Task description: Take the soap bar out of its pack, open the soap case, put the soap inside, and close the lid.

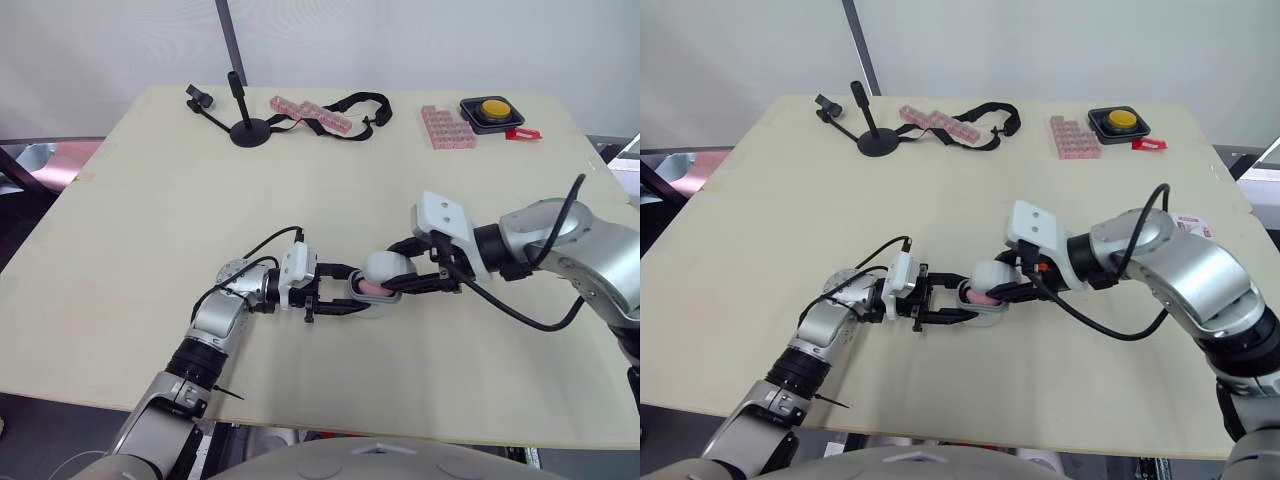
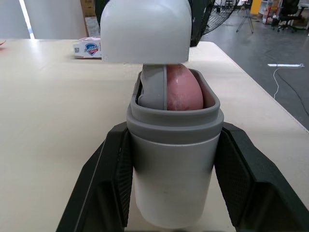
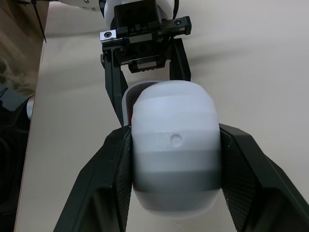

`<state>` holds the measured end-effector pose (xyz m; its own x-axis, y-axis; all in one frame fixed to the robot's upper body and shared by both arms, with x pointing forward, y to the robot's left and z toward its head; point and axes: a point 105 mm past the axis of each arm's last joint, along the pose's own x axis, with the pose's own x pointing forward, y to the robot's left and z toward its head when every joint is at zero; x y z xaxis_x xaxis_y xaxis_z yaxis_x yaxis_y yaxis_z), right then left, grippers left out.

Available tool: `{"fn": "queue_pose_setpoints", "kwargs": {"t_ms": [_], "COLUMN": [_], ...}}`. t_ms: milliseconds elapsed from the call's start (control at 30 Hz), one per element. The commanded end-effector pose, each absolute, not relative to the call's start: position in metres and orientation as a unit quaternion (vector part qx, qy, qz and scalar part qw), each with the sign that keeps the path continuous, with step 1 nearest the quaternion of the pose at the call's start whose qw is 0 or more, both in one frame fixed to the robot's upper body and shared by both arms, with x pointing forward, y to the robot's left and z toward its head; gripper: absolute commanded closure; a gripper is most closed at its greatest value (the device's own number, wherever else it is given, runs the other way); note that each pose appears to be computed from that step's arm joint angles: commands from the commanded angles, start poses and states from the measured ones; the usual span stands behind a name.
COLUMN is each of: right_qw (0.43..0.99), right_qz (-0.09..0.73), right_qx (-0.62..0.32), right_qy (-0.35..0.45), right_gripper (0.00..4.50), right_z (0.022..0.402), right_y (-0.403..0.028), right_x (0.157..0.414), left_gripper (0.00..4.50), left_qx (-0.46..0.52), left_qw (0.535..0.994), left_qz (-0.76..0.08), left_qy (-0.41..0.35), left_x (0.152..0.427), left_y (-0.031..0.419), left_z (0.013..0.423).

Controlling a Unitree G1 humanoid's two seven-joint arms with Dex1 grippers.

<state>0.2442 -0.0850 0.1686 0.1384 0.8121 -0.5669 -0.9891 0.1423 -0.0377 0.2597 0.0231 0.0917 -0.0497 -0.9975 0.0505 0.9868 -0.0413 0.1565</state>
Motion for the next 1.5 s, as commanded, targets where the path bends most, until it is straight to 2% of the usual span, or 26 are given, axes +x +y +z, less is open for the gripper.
{"fn": "queue_pose_setpoints", "kwargs": {"t_ms": [33,500,1500], "right_qw": [0.721,0.705,0.689], "right_qz": [0.624,0.636,0.635], "right_qx": [-0.223,-0.22,-0.234], "right_qy": [0.203,0.225,0.258], "right_gripper": [2.53,2.53,2.53], "right_z": [0.174,0.165,0.153], "right_y": [-0.077,-0.066,-0.067], "right_x": [0.241,0.231,0.227], "left_gripper": [2.63,2.63,2.63], "left_qx": [0.04,0.045,0.037], "left_qw": [0.691,0.693,0.701], "left_qz": [-0.718,-0.715,-0.709], "left_qy": [-0.076,-0.076,-0.074], "left_x": [0.261,0.263,0.265], "left_y": [0.023,0.023,0.022], "left_z": [0.093,0.093,0.094]}}
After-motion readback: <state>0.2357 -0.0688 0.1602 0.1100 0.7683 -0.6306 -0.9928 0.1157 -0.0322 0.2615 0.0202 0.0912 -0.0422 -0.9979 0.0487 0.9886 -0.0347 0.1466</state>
